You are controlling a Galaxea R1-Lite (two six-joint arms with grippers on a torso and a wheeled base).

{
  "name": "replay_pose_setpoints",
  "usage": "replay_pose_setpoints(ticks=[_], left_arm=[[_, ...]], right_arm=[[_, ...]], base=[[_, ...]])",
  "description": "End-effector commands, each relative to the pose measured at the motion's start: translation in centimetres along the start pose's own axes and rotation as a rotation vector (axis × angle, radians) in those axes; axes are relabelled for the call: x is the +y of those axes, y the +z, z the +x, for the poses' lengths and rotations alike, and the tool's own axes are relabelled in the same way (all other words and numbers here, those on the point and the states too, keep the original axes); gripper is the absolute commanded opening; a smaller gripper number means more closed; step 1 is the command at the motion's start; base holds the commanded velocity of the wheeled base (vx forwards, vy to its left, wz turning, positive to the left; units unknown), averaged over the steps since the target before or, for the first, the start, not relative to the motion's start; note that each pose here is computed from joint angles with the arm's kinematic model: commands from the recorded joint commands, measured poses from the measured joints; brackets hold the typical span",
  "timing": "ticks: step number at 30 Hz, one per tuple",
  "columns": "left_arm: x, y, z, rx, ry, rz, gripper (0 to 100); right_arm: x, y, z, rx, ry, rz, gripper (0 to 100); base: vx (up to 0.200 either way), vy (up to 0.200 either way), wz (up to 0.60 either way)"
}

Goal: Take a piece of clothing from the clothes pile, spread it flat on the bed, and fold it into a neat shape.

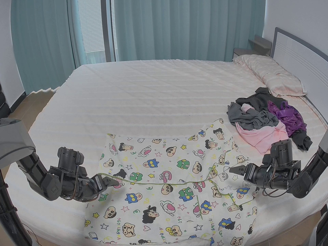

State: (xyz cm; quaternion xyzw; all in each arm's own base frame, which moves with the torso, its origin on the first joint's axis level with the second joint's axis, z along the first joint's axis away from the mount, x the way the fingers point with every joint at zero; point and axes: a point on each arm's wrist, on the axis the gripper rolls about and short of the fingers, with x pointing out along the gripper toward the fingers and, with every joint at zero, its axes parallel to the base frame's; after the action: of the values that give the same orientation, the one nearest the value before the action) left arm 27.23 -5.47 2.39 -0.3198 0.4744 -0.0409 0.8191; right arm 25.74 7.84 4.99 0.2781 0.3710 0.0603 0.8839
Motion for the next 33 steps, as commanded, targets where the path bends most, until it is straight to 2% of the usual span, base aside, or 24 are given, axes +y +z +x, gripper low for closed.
replay_pose_setpoints(ticks=[1,10,22,33], left_arm=[[-1.2,-1.3,-1.0,0.015,-0.035,0.04,100],[-1.2,-2.8,-1.0,0.064,-0.022,0.066,100],[-2.4,-5.3,0.4,0.146,-0.029,0.131,100],[-2.5,-6.1,0.9,0.177,-0.02,0.121,100]], right_arm=[[0.0,0.0,0.0,0.002,0.001,0.0,100],[0.0,0.0,0.0,0.0,0.003,-0.001,100],[0.1,0.1,-0.1,-0.004,0.004,-0.001,100],[0.1,0.0,-0.1,-0.002,0.004,-0.001,100]], base=[[0.0,0.0,0.0],[0.0,0.0,0.0],[0.0,0.0,0.0],[0.0,0.0,0.0]])
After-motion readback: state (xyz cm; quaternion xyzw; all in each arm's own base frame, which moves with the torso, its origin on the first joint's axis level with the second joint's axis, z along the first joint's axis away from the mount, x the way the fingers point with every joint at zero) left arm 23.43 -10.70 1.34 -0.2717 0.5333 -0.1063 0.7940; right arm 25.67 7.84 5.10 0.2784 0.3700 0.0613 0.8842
